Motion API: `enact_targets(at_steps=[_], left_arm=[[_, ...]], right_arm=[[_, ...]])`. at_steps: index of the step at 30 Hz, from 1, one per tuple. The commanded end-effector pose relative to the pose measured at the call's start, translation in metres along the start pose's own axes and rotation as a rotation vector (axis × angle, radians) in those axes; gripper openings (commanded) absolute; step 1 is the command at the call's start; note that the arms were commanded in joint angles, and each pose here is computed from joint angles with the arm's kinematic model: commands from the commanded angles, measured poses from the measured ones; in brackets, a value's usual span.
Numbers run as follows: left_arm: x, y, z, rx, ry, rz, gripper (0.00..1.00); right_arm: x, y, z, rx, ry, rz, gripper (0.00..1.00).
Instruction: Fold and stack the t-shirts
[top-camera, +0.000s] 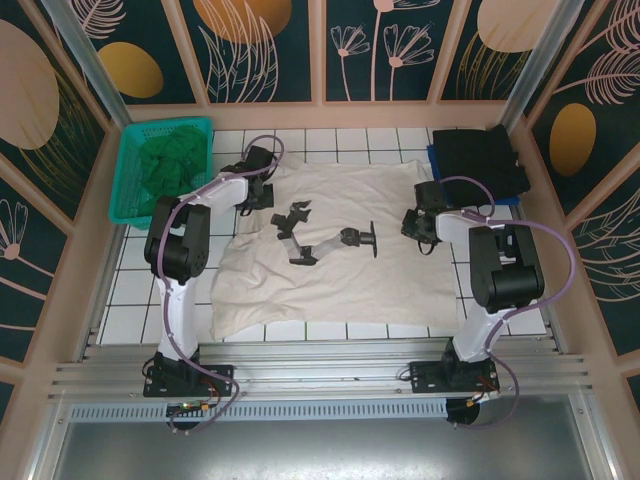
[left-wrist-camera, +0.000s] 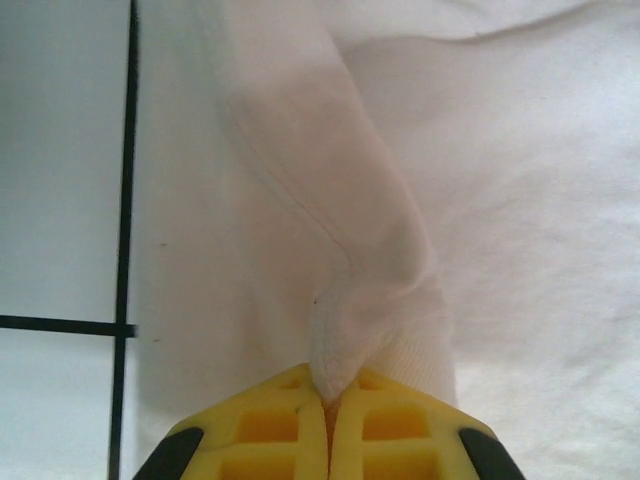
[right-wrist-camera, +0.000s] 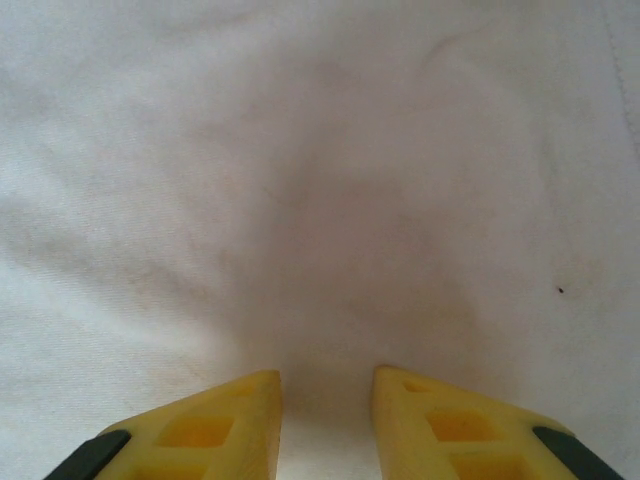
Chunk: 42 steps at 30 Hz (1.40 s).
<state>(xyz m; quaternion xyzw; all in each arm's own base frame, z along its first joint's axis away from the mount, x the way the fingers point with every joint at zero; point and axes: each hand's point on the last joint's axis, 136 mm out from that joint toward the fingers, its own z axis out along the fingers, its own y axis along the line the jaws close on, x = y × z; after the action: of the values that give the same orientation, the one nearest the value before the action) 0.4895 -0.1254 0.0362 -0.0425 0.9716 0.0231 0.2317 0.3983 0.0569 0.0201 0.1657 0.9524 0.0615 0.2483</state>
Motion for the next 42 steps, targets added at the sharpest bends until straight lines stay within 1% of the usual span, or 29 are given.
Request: enact_targets(at_steps=[1,5,10,11,13,14,15,16,19,22,25,28,29,30,33,35,38,42], left_arm=[[-0.017,0.027,-0.029,-0.035,-0.038,-0.024,0.00],[-0.025,0.062,-0.044,-0.059,-0.062,-0.090,0.00],[-0.024,0.103,-0.046,-0.133,-0.063,-0.162,0.00],[-0.026,0.109,-0.047,-0.148,-0.066,-0.172,0.04],[-0.033,0.118,-0.053,-0.171,-0.072,-0.191,0.19],[-0.039,0.120,-0.058,-0.176,-0.083,-0.196,0.19],[-0.044,0.118,-0.064,-0.161,-0.091,-0.199,0.26],[-0.047,0.113,-0.069,-0.133,-0.099,-0.200,0.34],[-0.052,0.102,-0.088,-0.051,-0.127,-0.205,0.44],[-0.044,0.084,-0.102,0.021,-0.129,-0.177,0.47],[-0.025,0.059,-0.114,0.063,-0.123,-0.122,0.48],[0.009,0.024,-0.115,0.142,-0.082,-0.073,0.49],[0.025,0.012,-0.109,0.172,-0.056,-0.062,0.49],[0.032,0.003,-0.114,0.210,-0.066,-0.067,0.49],[0.047,-0.017,-0.098,0.299,-0.047,-0.080,0.49],[0.047,-0.023,-0.076,0.294,-0.023,-0.084,0.48],[0.025,-0.030,-0.048,0.256,-0.037,-0.101,0.47],[-0.004,-0.032,-0.020,0.242,-0.044,-0.150,0.50]], right_arm=[[0.013,-0.023,0.006,0.043,0.039,0.028,0.31],[0.014,-0.034,0.007,0.048,0.051,0.047,0.31],[0.004,-0.035,0.005,0.033,0.030,0.042,0.31],[0.001,-0.034,0.005,0.032,0.026,0.035,0.31],[-0.001,-0.028,0.003,0.005,0.033,0.027,0.31],[-0.004,-0.026,0.001,0.000,0.029,0.021,0.31],[-0.007,-0.024,-0.002,-0.006,0.022,0.017,0.31],[-0.010,-0.022,-0.005,-0.009,0.015,0.015,0.31],[-0.015,-0.015,-0.019,-0.032,-0.010,0.012,0.32],[-0.012,-0.008,-0.034,-0.053,-0.027,0.005,0.34],[0.000,0.000,-0.051,-0.073,-0.036,-0.002,0.38],[0.023,0.007,-0.065,-0.092,-0.027,0.014,0.39],[0.034,0.011,-0.070,-0.104,-0.020,0.014,0.40],[0.045,0.014,-0.074,-0.116,-0.011,0.016,0.40],[0.077,0.022,-0.080,-0.141,0.019,0.027,0.40],[0.094,0.022,-0.078,-0.140,0.038,0.026,0.41],[0.106,0.013,-0.070,-0.102,0.061,0.035,0.41],[0.102,0.010,-0.056,-0.060,0.061,0.024,0.42]])
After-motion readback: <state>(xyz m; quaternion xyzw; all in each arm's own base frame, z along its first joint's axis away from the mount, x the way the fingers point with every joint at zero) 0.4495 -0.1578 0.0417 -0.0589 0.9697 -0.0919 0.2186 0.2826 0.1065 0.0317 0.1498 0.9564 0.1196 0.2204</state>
